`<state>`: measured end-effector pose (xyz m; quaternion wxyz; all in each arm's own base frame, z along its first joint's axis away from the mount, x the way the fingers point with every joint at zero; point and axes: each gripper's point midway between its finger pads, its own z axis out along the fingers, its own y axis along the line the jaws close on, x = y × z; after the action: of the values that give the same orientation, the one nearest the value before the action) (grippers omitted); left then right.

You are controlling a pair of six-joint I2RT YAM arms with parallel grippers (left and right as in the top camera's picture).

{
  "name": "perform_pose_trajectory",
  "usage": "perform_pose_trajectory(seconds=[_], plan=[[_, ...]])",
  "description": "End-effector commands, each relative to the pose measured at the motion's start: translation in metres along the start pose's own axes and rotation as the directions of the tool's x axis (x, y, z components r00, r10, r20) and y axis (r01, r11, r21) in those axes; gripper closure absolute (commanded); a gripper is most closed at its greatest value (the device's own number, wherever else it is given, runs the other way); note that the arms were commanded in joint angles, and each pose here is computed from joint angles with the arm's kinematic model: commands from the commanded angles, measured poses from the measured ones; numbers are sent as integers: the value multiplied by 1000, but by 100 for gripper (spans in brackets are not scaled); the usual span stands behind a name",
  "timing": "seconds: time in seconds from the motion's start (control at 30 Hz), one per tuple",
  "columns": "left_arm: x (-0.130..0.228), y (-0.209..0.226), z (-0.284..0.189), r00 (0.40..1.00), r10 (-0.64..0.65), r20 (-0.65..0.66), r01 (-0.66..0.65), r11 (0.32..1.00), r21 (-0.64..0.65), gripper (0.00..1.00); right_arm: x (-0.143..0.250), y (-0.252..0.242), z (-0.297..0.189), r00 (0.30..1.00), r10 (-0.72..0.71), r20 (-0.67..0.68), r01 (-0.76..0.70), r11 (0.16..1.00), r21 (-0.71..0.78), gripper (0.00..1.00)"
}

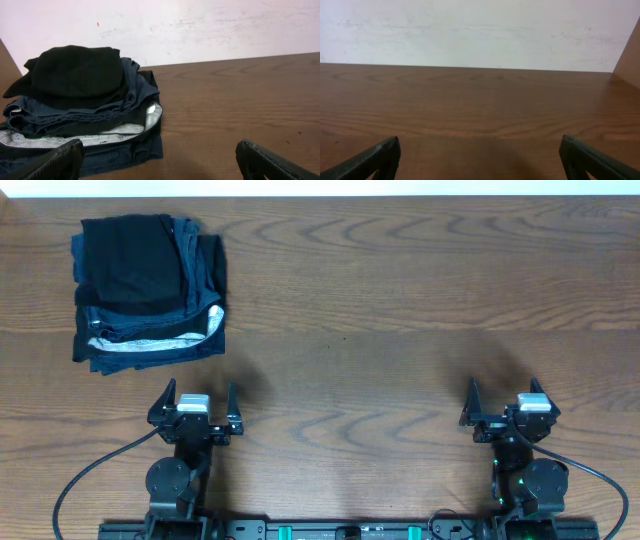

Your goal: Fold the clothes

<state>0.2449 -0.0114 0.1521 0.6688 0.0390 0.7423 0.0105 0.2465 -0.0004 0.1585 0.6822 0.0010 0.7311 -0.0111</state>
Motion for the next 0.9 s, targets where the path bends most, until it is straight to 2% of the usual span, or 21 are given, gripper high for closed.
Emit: perform_pose_trajectory(seconds=[0.0, 0.87], plan=[[16, 3, 0, 998, 12, -54, -13, 1000, -22, 2, 0, -5, 0, 1000, 8, 1, -8, 1000, 22, 1], [16, 3, 0, 998, 12, -54, -13, 1000, -22, 2, 0, -5, 0, 1000, 8, 1, -8, 1000, 22, 1]])
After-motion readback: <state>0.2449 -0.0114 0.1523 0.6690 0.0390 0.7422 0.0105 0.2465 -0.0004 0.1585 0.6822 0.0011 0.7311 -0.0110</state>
